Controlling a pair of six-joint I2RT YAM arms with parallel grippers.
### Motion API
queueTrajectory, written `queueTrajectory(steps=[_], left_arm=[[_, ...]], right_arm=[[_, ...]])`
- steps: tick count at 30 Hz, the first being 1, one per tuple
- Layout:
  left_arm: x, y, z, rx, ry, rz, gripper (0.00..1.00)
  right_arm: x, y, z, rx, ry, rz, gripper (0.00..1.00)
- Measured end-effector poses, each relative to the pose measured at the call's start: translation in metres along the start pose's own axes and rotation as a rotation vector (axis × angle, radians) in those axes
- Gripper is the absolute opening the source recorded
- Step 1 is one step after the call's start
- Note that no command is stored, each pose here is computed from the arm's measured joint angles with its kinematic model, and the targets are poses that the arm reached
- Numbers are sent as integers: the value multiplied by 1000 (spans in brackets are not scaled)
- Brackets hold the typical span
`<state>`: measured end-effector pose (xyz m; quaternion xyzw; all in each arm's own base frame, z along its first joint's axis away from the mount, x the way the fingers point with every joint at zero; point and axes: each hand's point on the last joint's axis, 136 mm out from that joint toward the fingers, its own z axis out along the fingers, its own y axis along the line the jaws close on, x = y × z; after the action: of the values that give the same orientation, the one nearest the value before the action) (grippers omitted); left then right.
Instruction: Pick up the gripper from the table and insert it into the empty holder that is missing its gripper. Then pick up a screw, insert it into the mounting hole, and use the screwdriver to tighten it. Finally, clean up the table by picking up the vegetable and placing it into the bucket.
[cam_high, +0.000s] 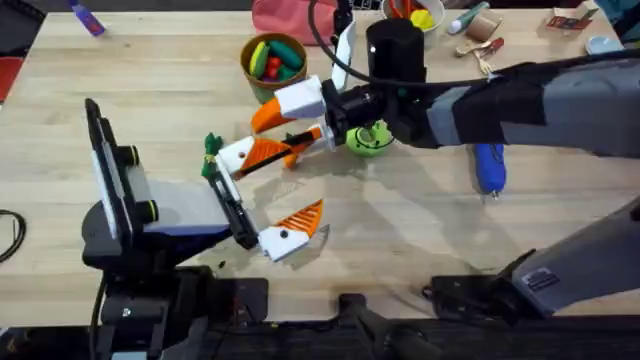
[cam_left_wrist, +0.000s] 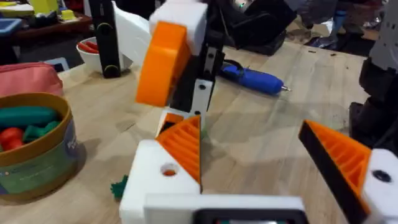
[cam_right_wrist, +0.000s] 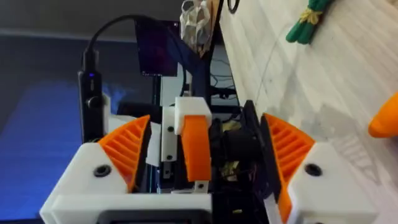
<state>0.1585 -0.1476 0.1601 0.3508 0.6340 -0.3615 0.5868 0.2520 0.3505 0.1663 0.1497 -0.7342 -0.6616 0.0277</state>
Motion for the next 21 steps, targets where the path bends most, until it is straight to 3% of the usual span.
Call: queueTrajectory(steps=[12,21], left_arm=[[0,0,0,0,0,3,985],[0,0,0,0,0,4,985]], right_arm=[[-9,-8,-6,39,-52,16,952],[-12,-2,-75,236,-227,47,956]])
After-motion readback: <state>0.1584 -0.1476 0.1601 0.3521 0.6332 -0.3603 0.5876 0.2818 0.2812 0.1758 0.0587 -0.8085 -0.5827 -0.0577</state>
